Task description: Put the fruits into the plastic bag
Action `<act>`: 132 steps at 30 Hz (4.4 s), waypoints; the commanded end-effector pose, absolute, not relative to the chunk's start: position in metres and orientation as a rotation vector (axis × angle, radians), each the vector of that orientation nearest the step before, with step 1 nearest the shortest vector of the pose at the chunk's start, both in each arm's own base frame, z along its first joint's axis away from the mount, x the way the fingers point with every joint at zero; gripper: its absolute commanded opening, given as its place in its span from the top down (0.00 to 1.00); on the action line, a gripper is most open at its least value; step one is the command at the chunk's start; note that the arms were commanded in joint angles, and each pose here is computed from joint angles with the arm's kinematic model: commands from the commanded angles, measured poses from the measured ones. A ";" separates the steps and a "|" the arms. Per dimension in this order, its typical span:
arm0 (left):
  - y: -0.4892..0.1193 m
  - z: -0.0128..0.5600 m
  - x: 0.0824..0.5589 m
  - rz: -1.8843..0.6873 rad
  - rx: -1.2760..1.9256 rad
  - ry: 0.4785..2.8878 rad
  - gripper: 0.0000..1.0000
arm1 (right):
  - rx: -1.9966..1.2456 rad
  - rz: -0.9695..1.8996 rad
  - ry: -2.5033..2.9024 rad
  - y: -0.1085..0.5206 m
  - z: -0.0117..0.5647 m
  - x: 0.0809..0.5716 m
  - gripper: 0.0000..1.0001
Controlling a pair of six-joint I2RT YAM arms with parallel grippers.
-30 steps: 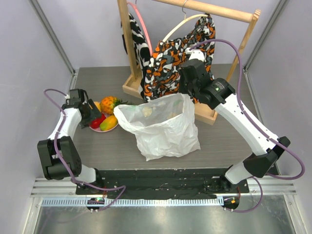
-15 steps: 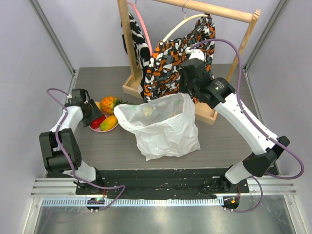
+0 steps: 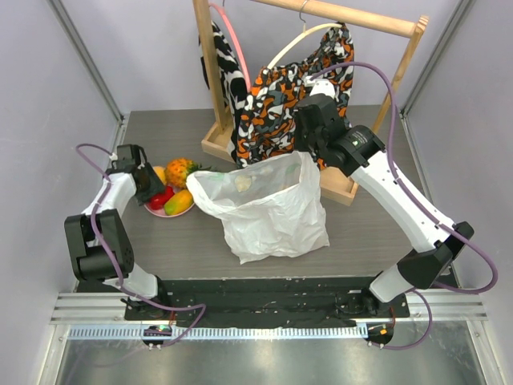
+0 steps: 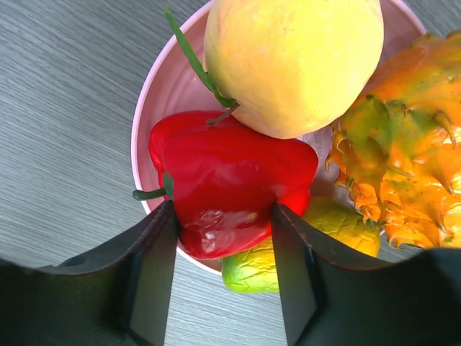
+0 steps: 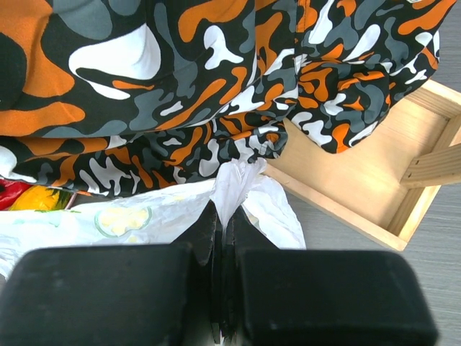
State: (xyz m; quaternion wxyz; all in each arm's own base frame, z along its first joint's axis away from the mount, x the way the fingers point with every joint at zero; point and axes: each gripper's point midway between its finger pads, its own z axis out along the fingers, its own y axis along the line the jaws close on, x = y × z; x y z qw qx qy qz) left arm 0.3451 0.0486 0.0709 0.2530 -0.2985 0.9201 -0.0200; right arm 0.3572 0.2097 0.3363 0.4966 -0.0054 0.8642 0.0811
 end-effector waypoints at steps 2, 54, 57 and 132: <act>0.055 0.081 0.348 -0.022 -0.792 2.475 0.55 | -0.005 0.242 2.036 0.215 0.358 0.364 0.99; 0.052 0.124 0.306 -0.016 -0.779 2.376 0.85 | 0.010 0.263 2.035 0.212 0.358 0.358 0.99; 0.049 0.127 0.305 -0.034 -0.774 2.360 0.85 | 0.007 0.265 2.039 0.212 0.357 0.357 0.99; -0.085 0.386 0.327 -0.653 -0.309 1.967 0.82 | -0.003 0.317 2.047 0.220 0.354 0.355 0.99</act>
